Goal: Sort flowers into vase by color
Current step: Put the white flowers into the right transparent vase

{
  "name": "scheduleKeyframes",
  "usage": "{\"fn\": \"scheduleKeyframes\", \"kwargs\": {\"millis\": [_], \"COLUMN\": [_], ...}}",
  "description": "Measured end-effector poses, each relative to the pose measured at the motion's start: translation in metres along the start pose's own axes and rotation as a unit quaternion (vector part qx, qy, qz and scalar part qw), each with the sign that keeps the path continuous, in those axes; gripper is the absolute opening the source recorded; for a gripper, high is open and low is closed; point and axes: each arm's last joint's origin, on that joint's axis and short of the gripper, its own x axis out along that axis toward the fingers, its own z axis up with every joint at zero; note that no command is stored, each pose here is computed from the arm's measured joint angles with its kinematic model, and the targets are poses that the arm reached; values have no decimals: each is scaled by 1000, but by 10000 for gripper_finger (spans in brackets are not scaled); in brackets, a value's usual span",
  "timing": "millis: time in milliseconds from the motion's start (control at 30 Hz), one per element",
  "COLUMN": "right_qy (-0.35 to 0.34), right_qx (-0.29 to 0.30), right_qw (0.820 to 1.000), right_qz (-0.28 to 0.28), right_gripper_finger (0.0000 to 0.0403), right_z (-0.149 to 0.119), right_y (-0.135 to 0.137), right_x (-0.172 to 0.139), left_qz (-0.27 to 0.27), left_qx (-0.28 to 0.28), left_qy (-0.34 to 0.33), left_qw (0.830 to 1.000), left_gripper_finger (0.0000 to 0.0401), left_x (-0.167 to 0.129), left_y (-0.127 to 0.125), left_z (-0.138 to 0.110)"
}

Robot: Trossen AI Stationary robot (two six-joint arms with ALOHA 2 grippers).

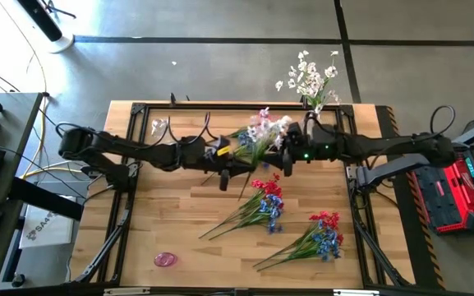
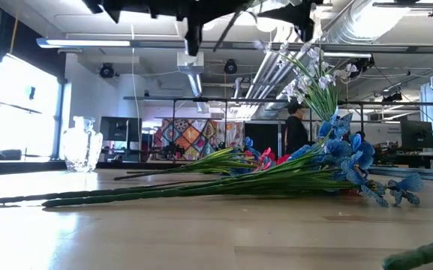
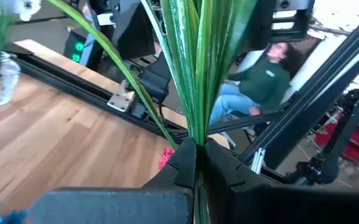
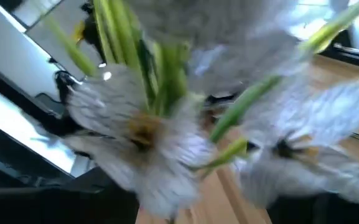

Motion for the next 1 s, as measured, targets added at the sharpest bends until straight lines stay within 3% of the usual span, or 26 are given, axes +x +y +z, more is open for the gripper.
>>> {"fn": "scheduleKeyframes", "kwargs": {"millis": [167, 267, 367, 500, 600, 700, 833, 1000], "right_qy": [-1, -2, -3, -7, -12, -9, -4, 21], "right_qx": [3, 2, -3, -26, -32, -37, -58, -105], "right_qw": [1000, 1000, 1000, 1000, 999, 998, 988, 952], "right_qz": [15, 3, 3, -1, -15, -53, -143, -285], "right_gripper_finger": [252, 223, 159, 33, 15, 5, 2, 1], "right_z": [-4, -5, -5, -5, -5, -6, 6, 21], "right_y": [7, 7, 7, 7, 6, 3, 5, 8], "right_x": [2, 2, 2, 2, 2, -1, -19, -55], "left_qz": [-12, -16, -16, -13, -3, 16, 53, 109], "left_qx": [-1, 0, -1, -3, -7, -24, -46, -78], "left_qy": [11, 9, 11, 16, 19, 32, 87, 168], "left_qw": [1000, 1000, 1000, 1000, 1000, 999, 994, 977], "left_gripper_finger": [0, 0, 0, 1, 10, 28, 58, 79], "left_x": [5, 5, 5, 5, 5, 4, 2, -4], "left_y": [3, 3, 3, 3, 4, 9, 18, 30], "left_z": [1, 2, 1, 0, 0, -2, -11, -26]}}
